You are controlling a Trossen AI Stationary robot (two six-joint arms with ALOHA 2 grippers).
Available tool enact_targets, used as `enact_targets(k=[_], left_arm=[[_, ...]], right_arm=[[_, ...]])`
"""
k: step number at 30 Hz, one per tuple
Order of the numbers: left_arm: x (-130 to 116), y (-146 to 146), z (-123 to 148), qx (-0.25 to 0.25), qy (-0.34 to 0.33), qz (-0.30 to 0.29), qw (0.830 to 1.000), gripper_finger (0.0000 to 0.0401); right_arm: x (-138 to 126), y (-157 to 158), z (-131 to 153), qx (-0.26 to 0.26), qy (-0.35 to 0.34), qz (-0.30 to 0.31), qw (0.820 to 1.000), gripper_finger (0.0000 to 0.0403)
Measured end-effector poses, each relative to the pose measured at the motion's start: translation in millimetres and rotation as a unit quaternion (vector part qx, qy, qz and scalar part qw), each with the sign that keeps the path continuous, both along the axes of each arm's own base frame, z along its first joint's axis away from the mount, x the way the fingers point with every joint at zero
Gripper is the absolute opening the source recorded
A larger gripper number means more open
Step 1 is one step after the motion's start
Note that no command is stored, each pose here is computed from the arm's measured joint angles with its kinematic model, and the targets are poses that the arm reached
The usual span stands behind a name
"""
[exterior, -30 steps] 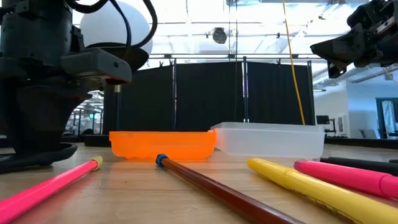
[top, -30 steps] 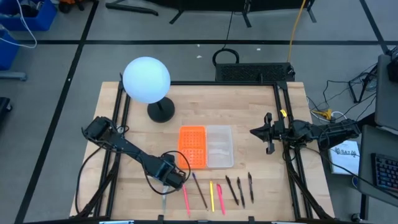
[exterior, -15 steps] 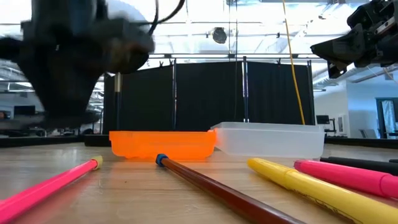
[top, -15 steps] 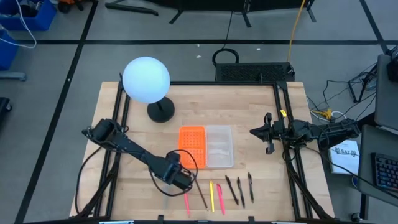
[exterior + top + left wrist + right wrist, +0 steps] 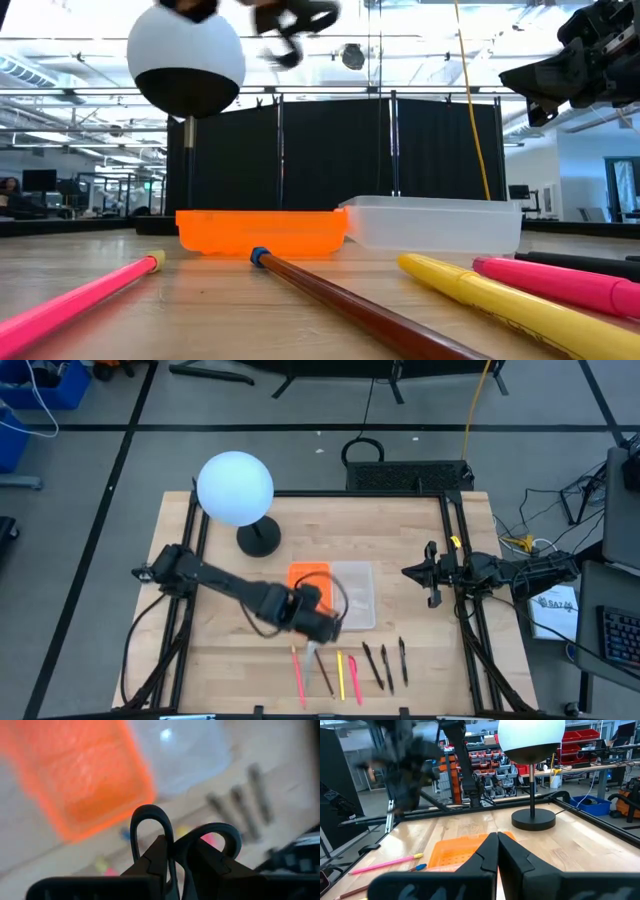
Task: Pick & place school supplies into a supply box
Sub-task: Put the black scissors into the orange supply box
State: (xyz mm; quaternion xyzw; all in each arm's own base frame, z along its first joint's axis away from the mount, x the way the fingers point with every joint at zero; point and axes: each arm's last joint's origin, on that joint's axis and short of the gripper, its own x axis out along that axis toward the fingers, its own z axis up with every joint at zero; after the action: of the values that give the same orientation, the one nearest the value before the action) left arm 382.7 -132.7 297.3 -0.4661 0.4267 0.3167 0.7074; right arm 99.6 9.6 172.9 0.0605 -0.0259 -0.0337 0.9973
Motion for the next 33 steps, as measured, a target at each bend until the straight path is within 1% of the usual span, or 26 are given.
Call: enact_targets(k=[2, 7, 13, 19, 23, 26, 30, 33], left_arm=[[6.3, 12.3, 8.6, 0.003, -0.019, -0.001, 1.000, 0.0062], [15.5, 36.8, 21.4, 0.016, -0.041, -0.007, 0.999, 0.0062], [19.7, 54.7, 21.5, 0.022, -0.039, -0.008, 0.999, 0.0062], [32.8, 68.8, 20.4, 0.030, -0.073, -0.016, 0.997, 0.0062], [57.9, 83.1, -5.2, 0.015, -0.079, -0.032, 0.996, 0.0062], [74.1, 96.8, -23.7, 0.002, -0.089, -0.037, 0.995, 0.0062], [84.8, 117.7, -34.6, 0.003, -0.098, -0.031, 0.995, 0.0062], [89.5, 131.7, -48.2, 0.008, -0.082, -0.021, 0.996, 0.0062]], right_arm=[[0.0, 0.0, 0.2, 0.000, 0.000, 0.000, 1.000, 0.0000], [0.0, 0.0, 0.0, 0.000, 0.000, 0.000, 1.000, 0.0000], [0.0, 0.0, 0.3, 0.000, -0.001, 0.000, 1.000, 0.0000], [-0.1, 0.0, 1.7, 0.002, -0.008, 0.000, 1.000, 0.0000], [0.0, 0.1, 1.6, 0.002, -0.008, 0.002, 1.000, 0.0000], [0.3, 0.2, 0.7, 0.013, -0.004, 0.004, 1.000, 0.0000], [0.7, 0.5, 0.6, 0.021, -0.003, 0.007, 1.000, 0.0000], [0.7, 0.2, 0.6, 0.021, -0.003, 0.003, 1.000, 0.0000]])
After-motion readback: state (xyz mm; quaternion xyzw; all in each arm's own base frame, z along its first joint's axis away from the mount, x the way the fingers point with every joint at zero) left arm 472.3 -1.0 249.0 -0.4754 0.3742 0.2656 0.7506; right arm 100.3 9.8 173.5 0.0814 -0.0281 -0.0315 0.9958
